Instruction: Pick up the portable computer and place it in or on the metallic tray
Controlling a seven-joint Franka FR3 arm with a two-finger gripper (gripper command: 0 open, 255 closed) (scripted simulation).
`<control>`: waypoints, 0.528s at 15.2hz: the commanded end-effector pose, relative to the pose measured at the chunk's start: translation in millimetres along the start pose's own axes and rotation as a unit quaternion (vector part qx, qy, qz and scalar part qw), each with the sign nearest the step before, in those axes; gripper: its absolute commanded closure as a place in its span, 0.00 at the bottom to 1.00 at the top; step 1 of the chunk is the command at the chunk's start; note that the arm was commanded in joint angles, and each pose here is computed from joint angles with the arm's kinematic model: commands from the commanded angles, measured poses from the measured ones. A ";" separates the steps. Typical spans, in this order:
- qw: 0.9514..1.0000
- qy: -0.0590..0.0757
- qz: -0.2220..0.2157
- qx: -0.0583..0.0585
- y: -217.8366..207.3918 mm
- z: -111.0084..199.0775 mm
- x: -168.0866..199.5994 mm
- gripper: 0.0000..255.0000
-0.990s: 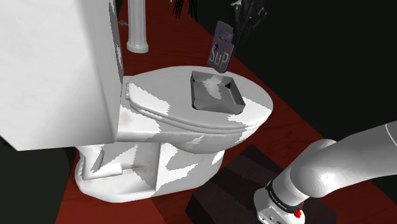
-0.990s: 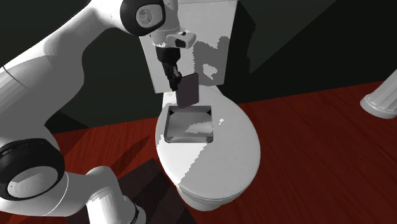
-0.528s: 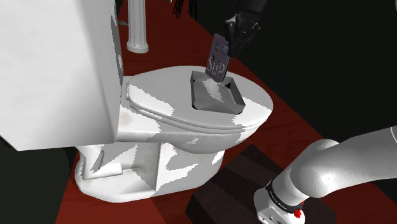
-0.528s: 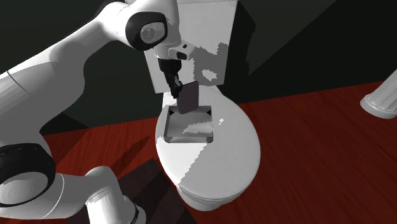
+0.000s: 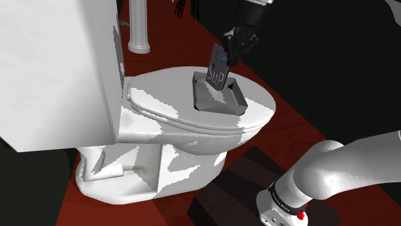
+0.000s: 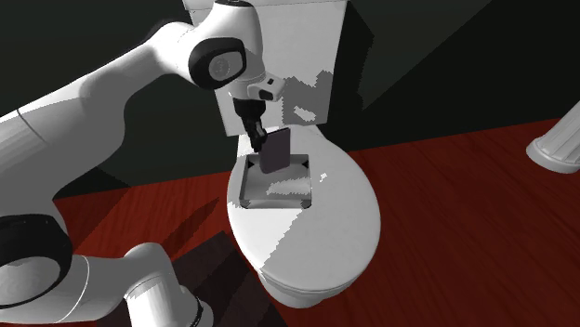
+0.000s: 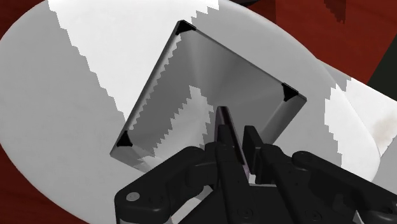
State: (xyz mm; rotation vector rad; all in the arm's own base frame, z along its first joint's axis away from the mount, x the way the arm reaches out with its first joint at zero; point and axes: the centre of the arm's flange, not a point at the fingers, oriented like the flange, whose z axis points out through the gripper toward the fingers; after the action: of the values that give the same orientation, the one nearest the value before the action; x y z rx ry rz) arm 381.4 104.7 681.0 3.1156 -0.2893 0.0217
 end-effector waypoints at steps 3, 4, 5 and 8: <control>1.000 0.000 0.000 0.000 0.3 0.6 0.0 1.00; 1.000 0.000 0.000 0.000 0.3 0.6 0.0 1.00; 1.000 0.000 0.000 0.000 0.3 0.6 0.0 1.00; 1.000 0.000 0.000 0.000 0.3 0.6 0.0 0.00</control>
State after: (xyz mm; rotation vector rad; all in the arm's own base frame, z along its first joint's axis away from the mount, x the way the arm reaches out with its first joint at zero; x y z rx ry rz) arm 381.3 104.4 680.3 3.1157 -0.2894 0.0224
